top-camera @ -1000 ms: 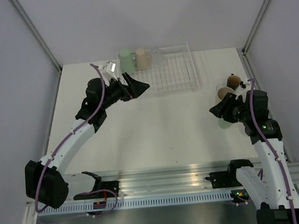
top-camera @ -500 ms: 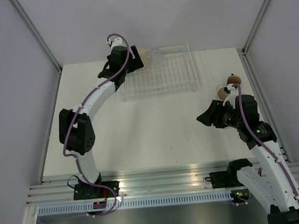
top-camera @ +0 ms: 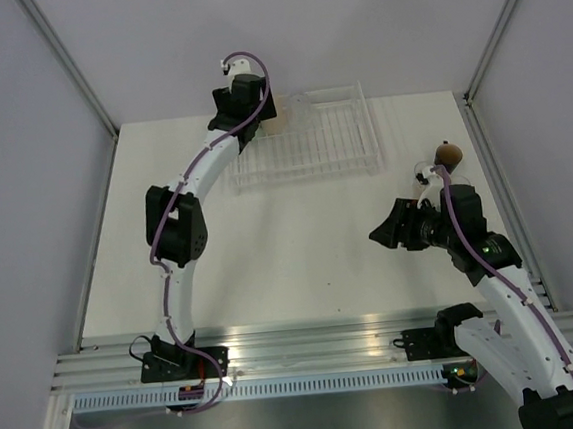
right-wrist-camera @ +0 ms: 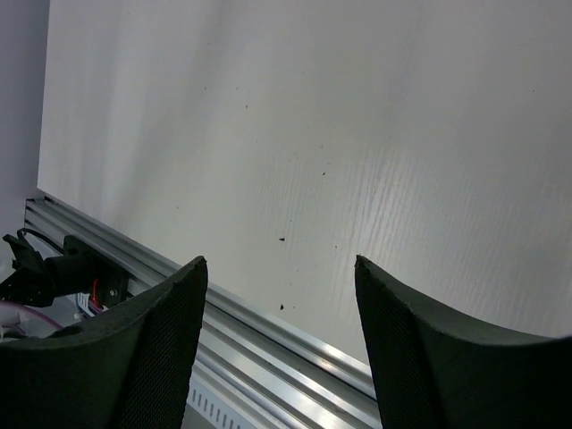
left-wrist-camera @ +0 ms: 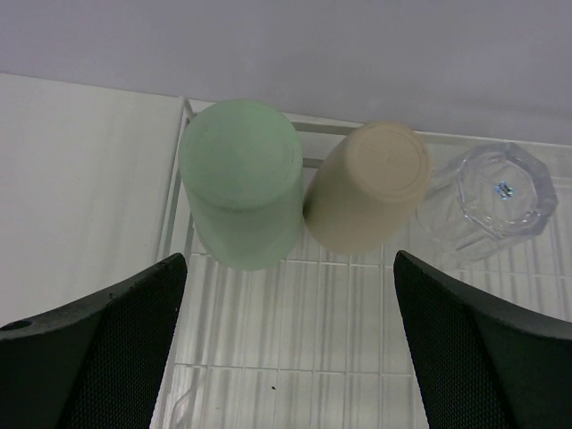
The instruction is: Unload the cups from the dish rack
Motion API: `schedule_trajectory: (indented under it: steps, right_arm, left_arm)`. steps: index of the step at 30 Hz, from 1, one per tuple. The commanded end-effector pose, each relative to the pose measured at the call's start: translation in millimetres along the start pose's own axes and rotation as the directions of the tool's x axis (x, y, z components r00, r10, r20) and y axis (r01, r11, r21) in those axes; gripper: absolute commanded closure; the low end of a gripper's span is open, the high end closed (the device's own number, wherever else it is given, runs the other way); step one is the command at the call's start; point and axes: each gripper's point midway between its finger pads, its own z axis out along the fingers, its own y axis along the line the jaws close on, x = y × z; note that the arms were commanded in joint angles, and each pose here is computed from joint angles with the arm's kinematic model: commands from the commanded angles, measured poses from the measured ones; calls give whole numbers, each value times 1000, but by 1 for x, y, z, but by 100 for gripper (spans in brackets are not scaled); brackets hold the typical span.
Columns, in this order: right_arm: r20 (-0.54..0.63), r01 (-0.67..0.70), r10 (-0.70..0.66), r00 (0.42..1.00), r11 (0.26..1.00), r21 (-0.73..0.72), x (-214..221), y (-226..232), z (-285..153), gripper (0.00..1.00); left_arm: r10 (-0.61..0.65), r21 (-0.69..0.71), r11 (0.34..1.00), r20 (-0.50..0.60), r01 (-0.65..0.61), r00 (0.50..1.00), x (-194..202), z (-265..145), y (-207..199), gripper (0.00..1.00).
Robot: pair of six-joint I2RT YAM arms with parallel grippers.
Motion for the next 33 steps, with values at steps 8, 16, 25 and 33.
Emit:
schedule_trajectory:
  steps: [8, 16, 25, 33]
  right_arm:
    - [19, 49, -49, 999, 999, 5, -7, -1, 5, 27]
    - [10, 42, -42, 999, 999, 17, -8, -5, 11, 27]
    - [5, 35, -36, 999, 999, 40, -11, -10, 17, 27]
    - [-12, 28, -27, 1000, 998, 52, -10, -15, 27, 27]
  left_arm:
    - [90, -103, 991, 27, -87, 996, -5, 25, 22, 0]
    - [116, -101, 989, 48, -111, 992, -8, 43, 28, 0]
    - [105, -55, 993, 45, -103, 993, 6, 65, 25, 0]
    - [105, 1, 994, 70, -105, 992, 1, 67, 17, 0]
